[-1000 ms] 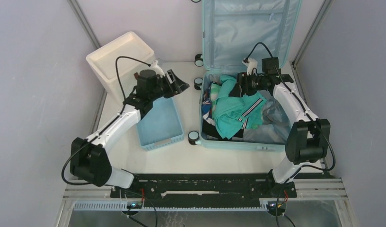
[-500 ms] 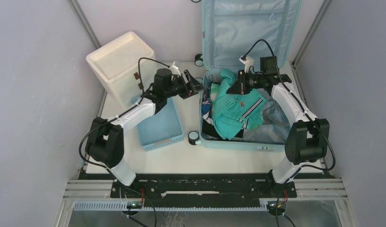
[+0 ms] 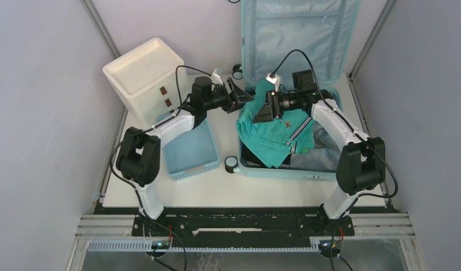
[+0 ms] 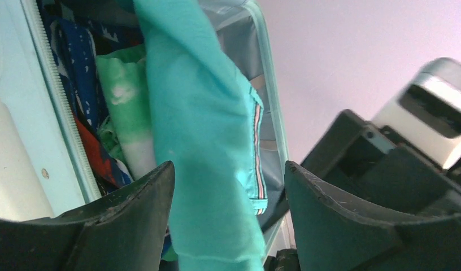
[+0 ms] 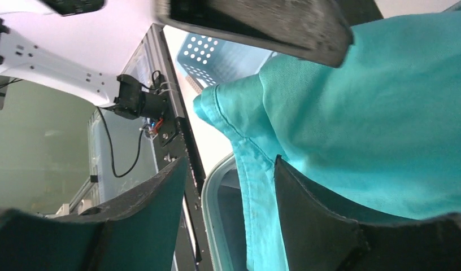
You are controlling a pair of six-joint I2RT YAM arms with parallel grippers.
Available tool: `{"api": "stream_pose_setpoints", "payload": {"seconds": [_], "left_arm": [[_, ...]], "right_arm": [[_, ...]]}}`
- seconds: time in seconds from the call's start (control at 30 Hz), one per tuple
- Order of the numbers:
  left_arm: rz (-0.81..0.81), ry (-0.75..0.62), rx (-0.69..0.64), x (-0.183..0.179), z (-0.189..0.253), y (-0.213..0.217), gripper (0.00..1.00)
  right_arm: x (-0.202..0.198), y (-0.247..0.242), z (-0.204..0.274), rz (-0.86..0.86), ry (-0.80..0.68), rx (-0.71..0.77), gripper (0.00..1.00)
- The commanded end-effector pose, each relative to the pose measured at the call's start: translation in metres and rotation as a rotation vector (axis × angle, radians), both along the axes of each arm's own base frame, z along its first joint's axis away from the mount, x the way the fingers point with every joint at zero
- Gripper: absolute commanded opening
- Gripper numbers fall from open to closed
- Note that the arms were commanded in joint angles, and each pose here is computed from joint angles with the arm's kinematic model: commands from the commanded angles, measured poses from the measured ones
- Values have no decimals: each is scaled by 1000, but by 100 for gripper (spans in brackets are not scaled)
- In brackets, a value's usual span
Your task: Open, take out, and arrange the luggage
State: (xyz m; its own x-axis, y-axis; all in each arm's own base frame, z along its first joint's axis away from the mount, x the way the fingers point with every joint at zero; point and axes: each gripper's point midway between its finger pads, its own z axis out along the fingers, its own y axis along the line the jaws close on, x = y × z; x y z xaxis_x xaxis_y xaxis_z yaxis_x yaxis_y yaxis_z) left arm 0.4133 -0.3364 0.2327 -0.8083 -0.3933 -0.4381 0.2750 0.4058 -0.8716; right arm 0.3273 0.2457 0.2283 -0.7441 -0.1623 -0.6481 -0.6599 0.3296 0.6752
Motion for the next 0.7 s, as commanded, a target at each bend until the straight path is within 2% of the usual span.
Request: {"api": "stream_pose_setpoints", "payload": {"seconds": [0.0,0.17,0.43,0.67], "left_arm": [[-56,-41,-37,10,18,-10,75],[-97,-14,69,19,-1,-12,75],[-151,17,141,22,-3,-21,72],[-212,81,265,9,-27,-35,67]], "right_arm": [[3,-17,39,33,-103,80,67],[14,-54,48,-45,-140,95,68],[29,-92,34,-163,-135,61,70],[38,-111,32,-221,-125,58,70]]}}
